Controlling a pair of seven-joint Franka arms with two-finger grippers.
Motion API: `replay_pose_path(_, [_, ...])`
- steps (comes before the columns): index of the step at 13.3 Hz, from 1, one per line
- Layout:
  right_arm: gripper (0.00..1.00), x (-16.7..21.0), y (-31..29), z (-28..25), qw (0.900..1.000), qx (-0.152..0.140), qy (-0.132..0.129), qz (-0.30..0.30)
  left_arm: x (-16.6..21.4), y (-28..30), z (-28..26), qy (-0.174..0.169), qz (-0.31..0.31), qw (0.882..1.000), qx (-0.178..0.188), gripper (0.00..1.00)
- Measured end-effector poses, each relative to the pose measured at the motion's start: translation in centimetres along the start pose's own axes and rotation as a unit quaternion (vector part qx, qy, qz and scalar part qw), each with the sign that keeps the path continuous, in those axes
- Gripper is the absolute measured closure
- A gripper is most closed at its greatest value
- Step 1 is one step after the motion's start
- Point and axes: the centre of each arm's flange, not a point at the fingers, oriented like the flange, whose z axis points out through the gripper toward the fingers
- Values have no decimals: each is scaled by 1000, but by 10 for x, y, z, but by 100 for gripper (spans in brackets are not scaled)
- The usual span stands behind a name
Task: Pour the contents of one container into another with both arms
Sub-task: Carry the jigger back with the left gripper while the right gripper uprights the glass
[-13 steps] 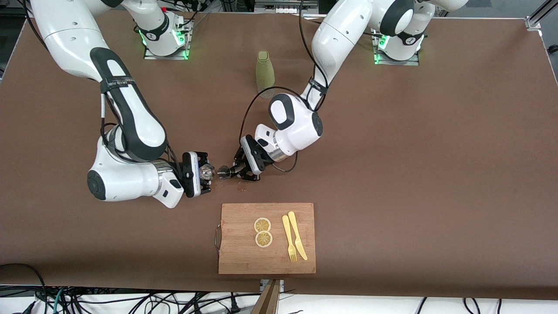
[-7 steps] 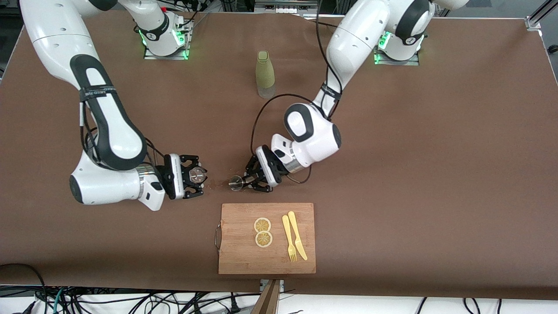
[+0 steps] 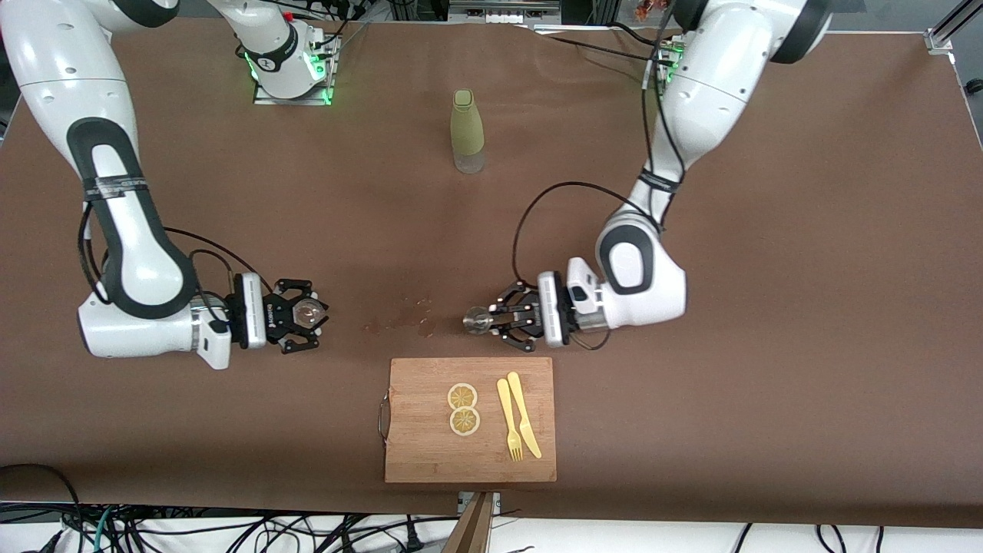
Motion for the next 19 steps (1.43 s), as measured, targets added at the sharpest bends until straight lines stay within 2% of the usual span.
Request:
replay_pose_path(2, [77,-34,-14,-9,999,-12,35,-4,-26,-5,-44,4,32,998,-53,79])
replay_pose_path(4, [77,-76,-35,-16,997,-29,67,-9,-55,-7,-101,7,68,991,-115,79])
replay_pose_path(6, [77,-102,-53,-20,996,-33,83,-11,-81,-5,-151,3,105,981,-162,79])
replay_pose_path(10, [77,-143,-88,-20,992,-48,120,-9,-134,7,-257,2,152,962,-228,79])
replay_pose_path(14, [77,-172,-119,-18,988,-61,143,1,-189,22,-315,-13,187,949,-252,79])
replay_pose_path(19, [72,-190,-137,-17,986,-71,150,17,-222,28,-338,-24,165,953,-254,79])
